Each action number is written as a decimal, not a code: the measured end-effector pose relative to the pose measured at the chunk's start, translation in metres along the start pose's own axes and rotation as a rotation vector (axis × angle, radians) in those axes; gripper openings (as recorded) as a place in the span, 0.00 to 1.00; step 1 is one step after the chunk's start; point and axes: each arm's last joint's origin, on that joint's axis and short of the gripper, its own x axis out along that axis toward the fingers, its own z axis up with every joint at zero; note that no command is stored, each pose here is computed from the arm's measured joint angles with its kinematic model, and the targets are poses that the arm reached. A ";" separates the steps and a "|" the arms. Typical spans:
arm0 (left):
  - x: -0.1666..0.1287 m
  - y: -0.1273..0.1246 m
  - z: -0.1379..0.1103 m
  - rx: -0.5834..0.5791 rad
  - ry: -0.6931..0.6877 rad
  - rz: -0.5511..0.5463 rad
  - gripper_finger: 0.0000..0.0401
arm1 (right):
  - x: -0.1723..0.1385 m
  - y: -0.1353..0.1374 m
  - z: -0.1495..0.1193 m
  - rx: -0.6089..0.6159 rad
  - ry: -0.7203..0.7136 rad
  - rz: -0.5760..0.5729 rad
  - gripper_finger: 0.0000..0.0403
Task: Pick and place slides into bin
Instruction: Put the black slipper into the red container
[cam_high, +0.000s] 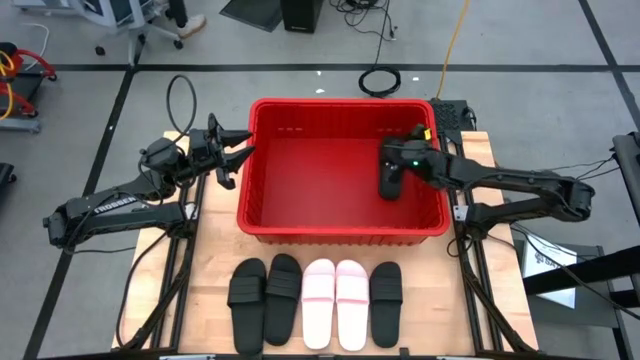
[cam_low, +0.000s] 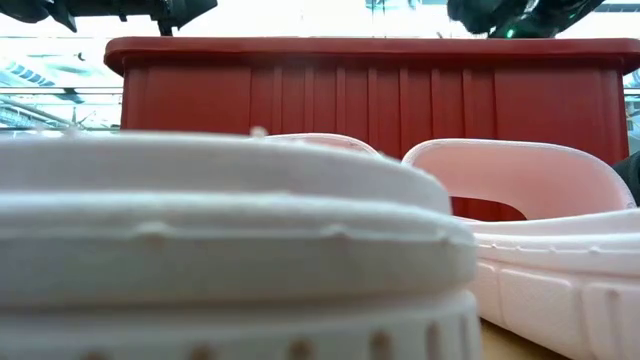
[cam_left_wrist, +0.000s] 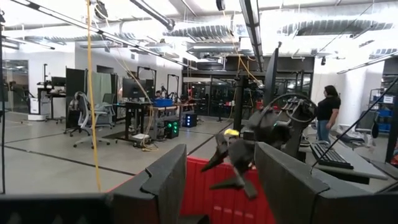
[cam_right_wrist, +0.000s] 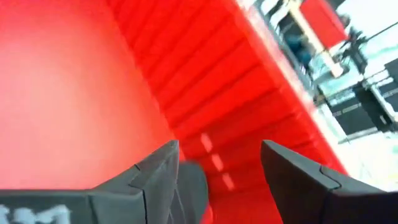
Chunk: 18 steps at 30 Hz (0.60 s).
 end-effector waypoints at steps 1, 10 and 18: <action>0.000 0.000 0.000 0.000 0.000 0.000 0.49 | -0.005 -0.002 0.003 0.025 -0.033 -0.002 0.54; 0.000 0.000 0.000 0.001 0.000 0.000 0.49 | -0.050 -0.014 0.023 0.279 -0.376 0.207 0.53; 0.000 0.000 0.000 -0.005 0.001 0.000 0.49 | -0.086 -0.015 0.039 0.419 -0.712 0.690 0.53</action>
